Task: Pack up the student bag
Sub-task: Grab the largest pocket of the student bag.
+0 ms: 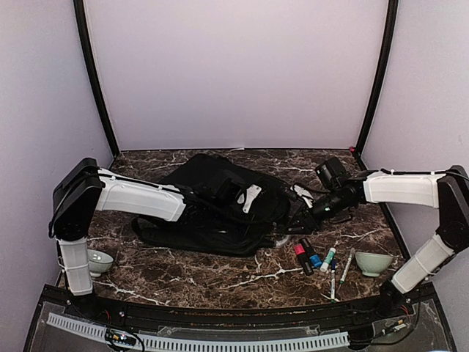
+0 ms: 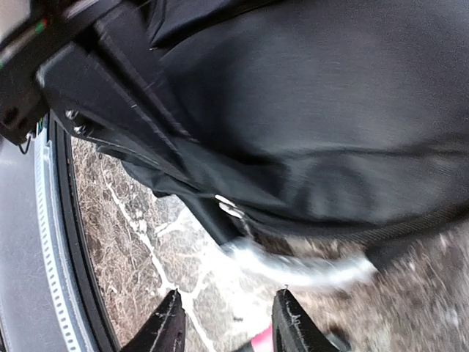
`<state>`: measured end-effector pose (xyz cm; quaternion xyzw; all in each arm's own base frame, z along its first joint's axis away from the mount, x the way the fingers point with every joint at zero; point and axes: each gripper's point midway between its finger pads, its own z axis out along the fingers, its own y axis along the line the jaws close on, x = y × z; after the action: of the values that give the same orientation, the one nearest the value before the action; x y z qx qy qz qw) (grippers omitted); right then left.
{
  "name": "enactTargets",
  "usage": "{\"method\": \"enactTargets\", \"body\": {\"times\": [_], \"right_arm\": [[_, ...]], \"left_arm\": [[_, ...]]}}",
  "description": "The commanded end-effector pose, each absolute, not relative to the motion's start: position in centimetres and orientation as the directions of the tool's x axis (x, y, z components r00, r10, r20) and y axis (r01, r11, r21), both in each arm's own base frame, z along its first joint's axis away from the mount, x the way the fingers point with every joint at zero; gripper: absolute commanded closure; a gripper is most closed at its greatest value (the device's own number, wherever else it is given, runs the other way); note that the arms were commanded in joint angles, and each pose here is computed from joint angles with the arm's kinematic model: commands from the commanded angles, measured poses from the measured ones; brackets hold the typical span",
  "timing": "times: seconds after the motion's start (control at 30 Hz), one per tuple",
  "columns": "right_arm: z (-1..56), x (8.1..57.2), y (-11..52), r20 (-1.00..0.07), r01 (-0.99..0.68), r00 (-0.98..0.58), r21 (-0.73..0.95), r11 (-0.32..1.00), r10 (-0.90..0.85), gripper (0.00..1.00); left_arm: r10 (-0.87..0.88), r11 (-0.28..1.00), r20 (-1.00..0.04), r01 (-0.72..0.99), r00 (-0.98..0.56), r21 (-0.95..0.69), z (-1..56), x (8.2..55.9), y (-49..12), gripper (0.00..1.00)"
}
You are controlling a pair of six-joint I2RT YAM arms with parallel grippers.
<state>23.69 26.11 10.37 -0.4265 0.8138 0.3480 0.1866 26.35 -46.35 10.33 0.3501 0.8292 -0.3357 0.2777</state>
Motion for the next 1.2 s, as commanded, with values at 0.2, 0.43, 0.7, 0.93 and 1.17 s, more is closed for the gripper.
{"method": "enactTargets", "body": {"times": [0.2,0.43,0.7,0.93,1.17], "right_arm": [[10.7,27.3,29.8,-0.689,-0.851,-0.517,0.353,0.388,-0.508,0.53],[9.1,28.6,29.8,-0.666,-0.821,-0.553,0.336,0.461,-0.5,0.54],[9.9,28.3,30.2,-0.703,-0.84,-0.526,0.339,0.425,-0.478,0.81],[11.1,27.3,29.3,-0.714,-0.864,-0.483,0.297,0.406,-0.506,1.0],[6.6,28.2,22.8,-0.561,-0.814,-0.557,0.219,0.539,-0.613,1.0]], "left_arm": [[0.252,0.444,-0.773,0.78,-0.582,-0.442,16.0,28.3,-49.2,1.0],[0.252,0.437,-0.767,0.777,-0.59,-0.454,16.0,28.1,-49.4,1.0],[0.256,0.434,-0.759,0.773,-0.598,-0.463,15.8,28.0,-49.4,1.0],[0.27,0.471,-0.745,0.758,-0.61,-0.45,14.8,28.2,-48.8,1.0],[0.352,0.461,-0.71,0.773,-0.61,-0.436,12.8,26.3,-47.1,1.0]]}}
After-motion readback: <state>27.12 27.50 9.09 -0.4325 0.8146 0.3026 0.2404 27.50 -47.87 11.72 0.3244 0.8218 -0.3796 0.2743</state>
